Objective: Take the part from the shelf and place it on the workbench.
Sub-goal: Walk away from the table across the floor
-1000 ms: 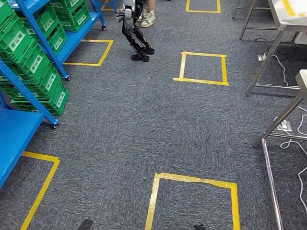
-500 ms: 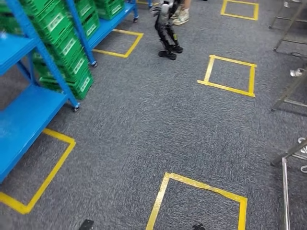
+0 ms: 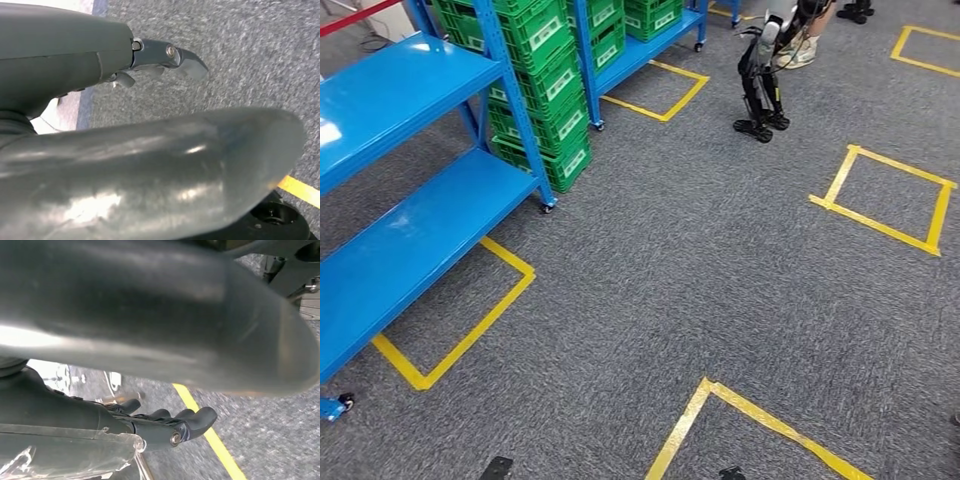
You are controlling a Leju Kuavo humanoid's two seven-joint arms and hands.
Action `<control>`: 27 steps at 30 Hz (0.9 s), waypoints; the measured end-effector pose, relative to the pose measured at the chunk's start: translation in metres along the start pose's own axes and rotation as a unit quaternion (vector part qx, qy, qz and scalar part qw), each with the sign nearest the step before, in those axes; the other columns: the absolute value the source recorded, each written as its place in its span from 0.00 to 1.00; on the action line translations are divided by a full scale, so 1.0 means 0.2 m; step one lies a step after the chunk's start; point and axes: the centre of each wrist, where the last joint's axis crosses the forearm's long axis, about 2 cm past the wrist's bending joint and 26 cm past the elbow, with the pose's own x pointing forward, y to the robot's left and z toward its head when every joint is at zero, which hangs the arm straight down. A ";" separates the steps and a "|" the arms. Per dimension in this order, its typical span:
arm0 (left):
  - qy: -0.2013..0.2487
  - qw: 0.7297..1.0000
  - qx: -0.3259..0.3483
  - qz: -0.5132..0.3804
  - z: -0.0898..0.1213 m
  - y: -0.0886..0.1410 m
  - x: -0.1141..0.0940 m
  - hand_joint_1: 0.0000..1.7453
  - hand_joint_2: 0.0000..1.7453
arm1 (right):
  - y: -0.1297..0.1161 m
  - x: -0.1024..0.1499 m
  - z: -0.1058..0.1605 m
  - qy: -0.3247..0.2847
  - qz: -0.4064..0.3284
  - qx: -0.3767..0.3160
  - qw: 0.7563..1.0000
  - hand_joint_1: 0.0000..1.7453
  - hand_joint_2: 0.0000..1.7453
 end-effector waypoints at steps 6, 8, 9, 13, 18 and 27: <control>0.000 1.000 0.000 -0.003 0.00 0.00 0.00 0.00 0.00 | 0.00 0.00 0.00 0.002 0.001 -0.001 1.000 0.00 0.00; 0.000 1.000 -0.001 -0.003 0.00 -0.01 0.00 0.00 0.00 | 0.00 -0.01 0.00 0.003 0.002 0.000 1.000 0.00 0.00; 0.000 1.000 -0.001 -0.003 0.00 -0.01 0.00 0.00 0.00 | 0.00 -0.01 0.00 0.003 0.002 0.000 1.000 0.00 0.00; -0.001 1.000 0.000 -0.003 0.00 0.00 0.00 0.00 0.00 | 0.00 0.00 0.00 0.002 0.002 -0.001 1.000 0.00 0.00; 0.000 1.000 0.000 -0.004 0.00 -0.01 0.00 0.00 0.00 | 0.00 0.01 0.00 -0.001 0.002 -0.001 1.000 0.00 0.00; -0.001 1.000 -0.001 -0.008 0.00 0.00 0.00 0.00 0.00 | 0.00 -0.01 0.00 0.000 0.005 -0.001 1.000 0.00 0.00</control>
